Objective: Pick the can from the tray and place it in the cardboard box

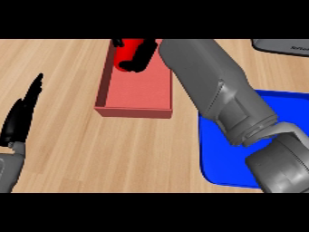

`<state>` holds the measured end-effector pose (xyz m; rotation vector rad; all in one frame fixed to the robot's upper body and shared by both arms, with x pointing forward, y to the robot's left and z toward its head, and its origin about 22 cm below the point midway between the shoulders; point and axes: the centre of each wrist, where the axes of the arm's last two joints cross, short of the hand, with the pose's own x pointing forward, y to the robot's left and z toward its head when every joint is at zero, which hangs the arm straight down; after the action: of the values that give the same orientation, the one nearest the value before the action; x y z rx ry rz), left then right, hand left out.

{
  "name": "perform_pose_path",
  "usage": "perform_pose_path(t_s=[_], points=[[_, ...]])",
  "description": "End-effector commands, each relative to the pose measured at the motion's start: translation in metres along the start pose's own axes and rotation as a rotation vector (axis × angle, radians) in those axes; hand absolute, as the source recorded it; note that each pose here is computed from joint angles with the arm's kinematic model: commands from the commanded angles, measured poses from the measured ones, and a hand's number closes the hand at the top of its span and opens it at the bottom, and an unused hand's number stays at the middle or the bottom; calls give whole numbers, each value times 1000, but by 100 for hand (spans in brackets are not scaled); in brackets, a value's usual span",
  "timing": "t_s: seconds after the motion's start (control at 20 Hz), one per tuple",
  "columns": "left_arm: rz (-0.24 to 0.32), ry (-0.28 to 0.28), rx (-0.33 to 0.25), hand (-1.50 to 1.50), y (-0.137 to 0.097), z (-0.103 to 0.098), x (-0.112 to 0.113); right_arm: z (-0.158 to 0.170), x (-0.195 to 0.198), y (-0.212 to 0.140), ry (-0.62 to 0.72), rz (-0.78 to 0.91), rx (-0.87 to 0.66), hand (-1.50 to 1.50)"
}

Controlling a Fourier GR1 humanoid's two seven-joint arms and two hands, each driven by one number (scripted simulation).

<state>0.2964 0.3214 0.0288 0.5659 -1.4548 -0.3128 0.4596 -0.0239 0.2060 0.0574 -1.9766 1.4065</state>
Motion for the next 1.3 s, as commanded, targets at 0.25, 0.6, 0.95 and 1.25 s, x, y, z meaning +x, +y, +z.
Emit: perform_pose_path(t_s=[0.25, 0.6, 0.95, 1.25], points=[[-9, -42, -54, 0, -14, -9, 18, 7, -12, 15, 220, -75, 29, -150], [-6, -60, -57, 0, -13, -12, 23, 10, -17, 18, 163, -136, -21, -150], [-1, -23, -30, 0, -17, -10, 16, 17, -25, 22, 61, -309, -223, -150], [-16, -21, -6, 0, -6, -5, 6, 18, -20, -2, 31, -453, -320, -150]])
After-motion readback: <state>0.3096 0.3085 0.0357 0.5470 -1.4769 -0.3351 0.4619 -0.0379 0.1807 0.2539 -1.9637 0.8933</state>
